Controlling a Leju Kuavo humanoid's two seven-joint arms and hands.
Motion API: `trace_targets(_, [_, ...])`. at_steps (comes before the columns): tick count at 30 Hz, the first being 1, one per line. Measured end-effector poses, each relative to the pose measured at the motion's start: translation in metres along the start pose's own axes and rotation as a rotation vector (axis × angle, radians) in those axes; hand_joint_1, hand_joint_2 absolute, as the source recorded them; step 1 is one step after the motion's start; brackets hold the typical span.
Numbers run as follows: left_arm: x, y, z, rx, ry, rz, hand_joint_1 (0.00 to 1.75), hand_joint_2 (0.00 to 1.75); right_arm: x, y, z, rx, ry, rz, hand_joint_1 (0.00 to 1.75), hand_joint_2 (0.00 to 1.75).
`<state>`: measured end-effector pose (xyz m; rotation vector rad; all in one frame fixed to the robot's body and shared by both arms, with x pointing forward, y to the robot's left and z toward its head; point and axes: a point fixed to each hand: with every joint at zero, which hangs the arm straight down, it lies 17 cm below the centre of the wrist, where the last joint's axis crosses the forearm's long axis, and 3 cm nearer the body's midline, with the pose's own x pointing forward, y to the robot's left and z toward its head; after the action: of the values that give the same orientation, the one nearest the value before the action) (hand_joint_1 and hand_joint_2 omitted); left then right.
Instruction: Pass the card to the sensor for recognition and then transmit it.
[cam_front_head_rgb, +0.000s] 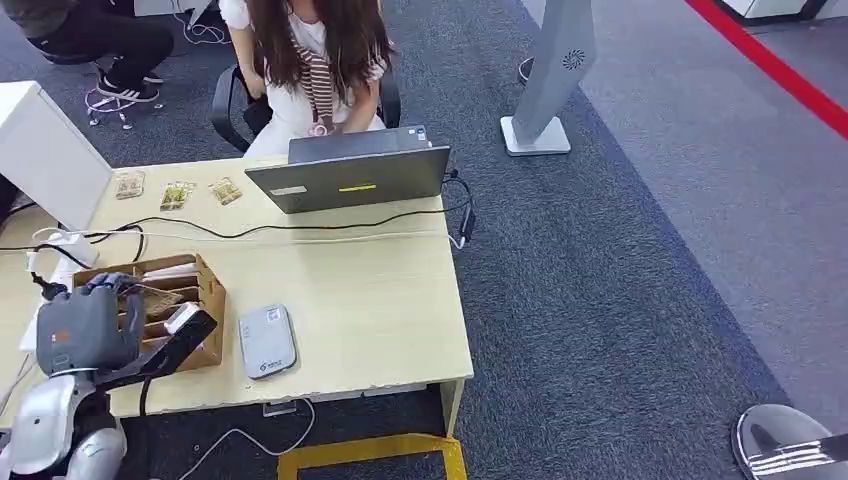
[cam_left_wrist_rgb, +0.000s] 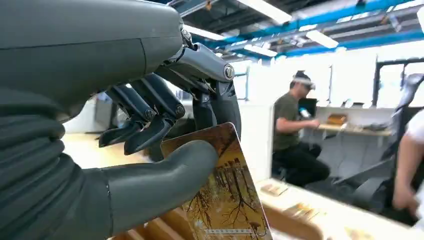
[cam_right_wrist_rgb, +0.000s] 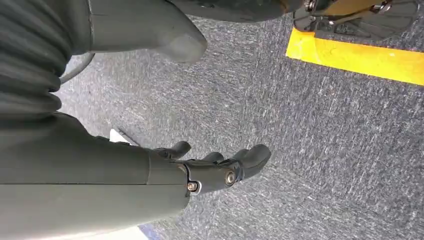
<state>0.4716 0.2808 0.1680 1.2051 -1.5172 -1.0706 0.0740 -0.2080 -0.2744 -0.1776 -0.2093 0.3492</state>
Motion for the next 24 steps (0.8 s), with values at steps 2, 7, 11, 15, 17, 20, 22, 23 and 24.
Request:
trace_targets(2, [0.010, 0.021, -0.005, 0.046, -0.035, 0.015, 1.75, 1.75, 0.000, 0.001, 0.000, 0.001, 0.001, -0.008, 0.00, 1.75])
trace_targets(7, [0.023, 0.081, -0.030, 0.175, -0.068, 0.040, 1.75, 1.75, 0.001, 0.002, 0.001, 0.001, -0.005, 0.007, 0.00, 1.75])
trace_targets(11, [0.011, 0.136, -0.070, 0.350, -0.035, -0.053, 1.75, 1.75, 0.006, 0.002, 0.000, 0.005, -0.022, 0.043, 0.00, 1.75])
trace_targets(15, [-0.026, 0.176, -0.126, 0.492, 0.037, -0.223, 1.75, 1.75, 0.013, 0.004, 0.001, 0.024, -0.052, 0.088, 0.00, 1.75])
trace_targets(17, [-0.054, 0.175, -0.153, 0.446, 0.106, -0.297, 1.75, 1.75, 0.014, 0.003, 0.000, 0.031, -0.059, 0.101, 0.00, 1.75])
trace_targets(20, [-0.083, 0.170, -0.174, 0.381, 0.167, -0.347, 1.75, 1.75, 0.014, 0.003, 0.000, 0.035, -0.061, 0.106, 0.00, 1.75])
trace_targets(22, [-0.094, 0.163, -0.179, 0.347, 0.189, -0.360, 1.75, 1.75, 0.014, 0.003, 0.000, 0.036, -0.062, 0.108, 0.00, 1.75])
trace_targets(23, [-0.099, 0.158, -0.181, 0.327, 0.198, -0.363, 1.75, 1.75, 0.015, 0.003, 0.000, 0.036, -0.062, 0.108, 0.00, 1.75])
trace_targets(24, [-0.103, 0.155, -0.181, 0.314, 0.206, -0.365, 1.75, 1.75, 0.015, 0.003, 0.000, 0.036, -0.062, 0.108, 0.00, 1.75])
